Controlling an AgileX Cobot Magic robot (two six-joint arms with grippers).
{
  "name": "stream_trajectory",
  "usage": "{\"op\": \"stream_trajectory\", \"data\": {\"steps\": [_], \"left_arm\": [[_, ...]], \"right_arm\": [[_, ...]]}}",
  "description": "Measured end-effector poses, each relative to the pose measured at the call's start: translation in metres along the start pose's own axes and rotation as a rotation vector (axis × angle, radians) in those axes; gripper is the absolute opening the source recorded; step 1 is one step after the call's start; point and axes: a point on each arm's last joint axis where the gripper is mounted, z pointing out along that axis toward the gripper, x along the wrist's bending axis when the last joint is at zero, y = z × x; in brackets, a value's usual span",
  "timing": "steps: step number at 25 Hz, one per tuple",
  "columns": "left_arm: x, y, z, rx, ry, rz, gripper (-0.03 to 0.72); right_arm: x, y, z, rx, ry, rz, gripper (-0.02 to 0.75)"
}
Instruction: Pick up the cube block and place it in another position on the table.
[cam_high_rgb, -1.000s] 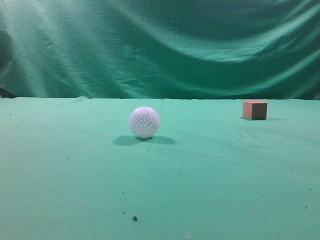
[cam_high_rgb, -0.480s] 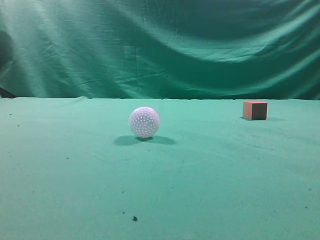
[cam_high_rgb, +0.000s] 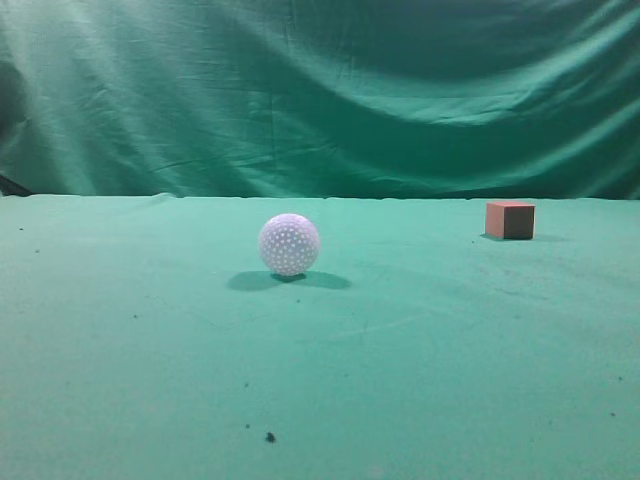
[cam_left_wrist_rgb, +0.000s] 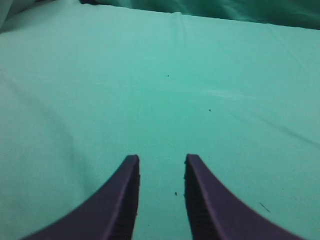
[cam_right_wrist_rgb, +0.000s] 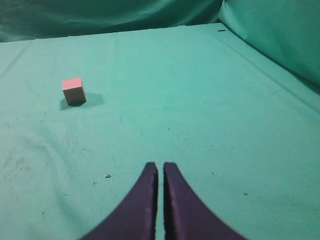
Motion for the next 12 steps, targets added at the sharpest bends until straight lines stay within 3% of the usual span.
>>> {"op": "stream_trajectory", "data": {"steps": [12], "left_arm": [[0.0,0.0,0.0,0.0,0.0,0.0,0.262]], "right_arm": [[0.0,-0.0002,0.0,0.002,0.0,0.0,0.0]]}}
